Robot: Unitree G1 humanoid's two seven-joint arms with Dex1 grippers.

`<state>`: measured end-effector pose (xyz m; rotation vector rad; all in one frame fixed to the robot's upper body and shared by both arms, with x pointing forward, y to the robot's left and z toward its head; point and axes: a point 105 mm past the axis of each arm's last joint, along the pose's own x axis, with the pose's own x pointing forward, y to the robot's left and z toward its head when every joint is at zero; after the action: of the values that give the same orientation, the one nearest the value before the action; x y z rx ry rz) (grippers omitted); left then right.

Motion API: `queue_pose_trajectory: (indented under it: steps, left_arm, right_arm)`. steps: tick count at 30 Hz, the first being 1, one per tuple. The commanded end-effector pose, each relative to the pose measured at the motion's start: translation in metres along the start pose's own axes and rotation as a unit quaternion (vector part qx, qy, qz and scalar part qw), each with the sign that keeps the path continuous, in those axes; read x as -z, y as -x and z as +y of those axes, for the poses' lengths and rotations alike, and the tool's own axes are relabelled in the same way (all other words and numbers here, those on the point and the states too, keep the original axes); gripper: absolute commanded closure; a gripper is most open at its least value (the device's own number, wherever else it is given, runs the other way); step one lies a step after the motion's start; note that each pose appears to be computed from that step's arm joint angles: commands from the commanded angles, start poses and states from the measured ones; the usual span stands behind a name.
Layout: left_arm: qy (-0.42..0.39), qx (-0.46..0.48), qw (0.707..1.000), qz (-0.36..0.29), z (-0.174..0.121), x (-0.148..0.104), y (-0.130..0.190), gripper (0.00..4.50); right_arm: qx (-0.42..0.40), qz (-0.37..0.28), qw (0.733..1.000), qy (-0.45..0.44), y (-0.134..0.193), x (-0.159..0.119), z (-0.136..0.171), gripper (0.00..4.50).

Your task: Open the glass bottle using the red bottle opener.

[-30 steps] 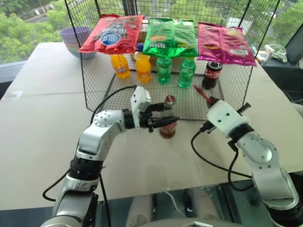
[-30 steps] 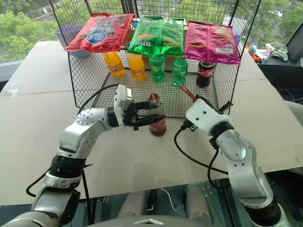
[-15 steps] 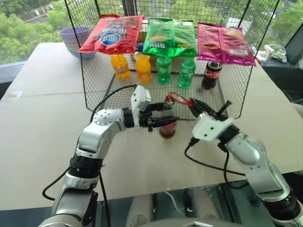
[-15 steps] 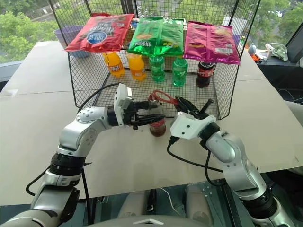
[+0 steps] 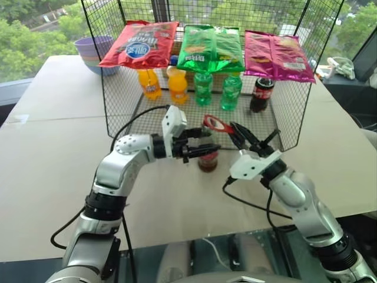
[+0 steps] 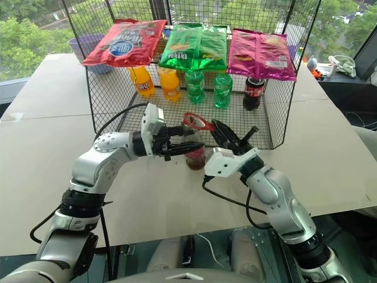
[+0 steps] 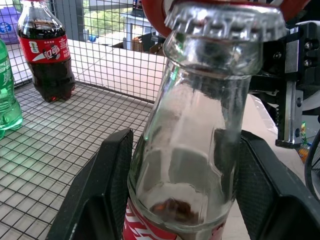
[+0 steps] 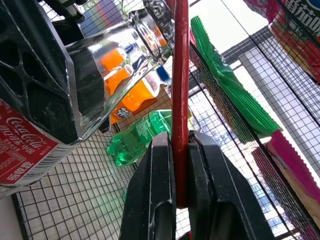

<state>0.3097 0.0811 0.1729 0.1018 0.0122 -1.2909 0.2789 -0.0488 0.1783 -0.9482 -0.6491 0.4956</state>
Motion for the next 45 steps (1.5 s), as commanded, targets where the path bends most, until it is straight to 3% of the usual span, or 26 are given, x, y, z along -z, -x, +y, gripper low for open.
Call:
queue_pose_trajectory:
  steps: [1,18,30,45]
  left_arm:
    - [-0.033,0.016,0.999,-0.020,-0.003,-0.021,-0.005,2.25]
    - [-0.040,0.029,0.999,-0.011,-0.003,-0.023,-0.010,2.25]
    - [-0.051,0.024,0.998,0.010,0.002,-0.016,-0.009,2.25]
    - [-0.053,0.024,0.998,0.017,0.003,-0.008,-0.006,2.25]
  right_arm:
    - [-0.027,-0.020,0.999,0.002,-0.003,-0.006,0.024,4.50]
    - [-0.007,-0.028,0.998,0.064,-0.014,-0.001,0.048,4.50]
    - [-0.061,-0.009,0.986,0.156,-0.005,0.008,0.016,4.50]
    - [-0.089,-0.017,0.976,0.196,-0.009,0.006,-0.016,4.50]
